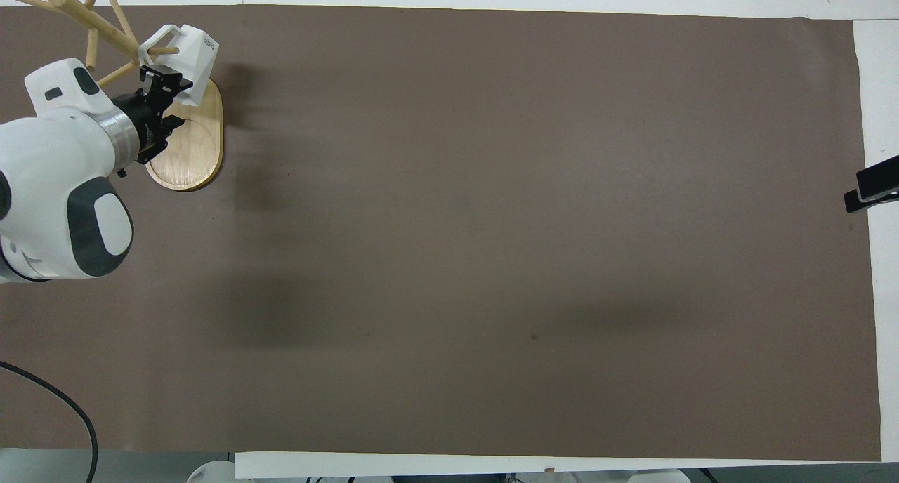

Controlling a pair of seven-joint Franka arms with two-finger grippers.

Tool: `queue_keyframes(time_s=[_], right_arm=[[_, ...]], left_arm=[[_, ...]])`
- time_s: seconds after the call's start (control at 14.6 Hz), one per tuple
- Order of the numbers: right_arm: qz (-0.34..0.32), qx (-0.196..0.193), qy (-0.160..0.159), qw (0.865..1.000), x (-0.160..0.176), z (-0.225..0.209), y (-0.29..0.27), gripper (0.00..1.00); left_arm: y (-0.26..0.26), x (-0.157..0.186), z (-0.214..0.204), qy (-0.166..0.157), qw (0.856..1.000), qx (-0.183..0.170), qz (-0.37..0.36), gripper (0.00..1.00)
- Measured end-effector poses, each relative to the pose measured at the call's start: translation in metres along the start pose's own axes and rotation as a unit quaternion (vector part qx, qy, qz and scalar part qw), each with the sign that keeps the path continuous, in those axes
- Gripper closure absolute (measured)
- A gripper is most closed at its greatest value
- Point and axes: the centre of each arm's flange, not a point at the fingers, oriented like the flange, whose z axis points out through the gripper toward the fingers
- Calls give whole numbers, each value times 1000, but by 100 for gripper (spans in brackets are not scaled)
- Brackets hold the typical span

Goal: Hang cup on rack

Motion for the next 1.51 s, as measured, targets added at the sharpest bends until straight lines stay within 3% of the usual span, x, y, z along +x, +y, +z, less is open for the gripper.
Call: queue_keyframes(time_s=[0.14,0.27,0.48,0.75,0.96,1.03,1.24,1.51], right_arm=[[9,3,-1,1000,-11,0,4,0],[13,6,-8,1000,-15,7,9,0],[26,6,-8,1000,-12,15,11,0],[27,6,-16,999,-11,21,12,0],[27,7,-19,999,-11,25,12,0],[27,7,-19,999,-11,25,12,0],[28,7,-19,999,-11,25,12,0],[29,6,1,1000,-6,22,14,0]], left_arm=[[11,10,-36,-23,999,44,13,0],[14,28,-79,-52,992,100,63,0],[5,51,-132,-102,966,162,175,0],[8,69,-180,-155,918,170,323,0],[12,70,-202,-191,861,193,430,0],[14,69,-204,-199,848,194,450,0],[32,52,-201,-212,824,189,489,0],[50,28,-194,-229,807,190,510,0]])
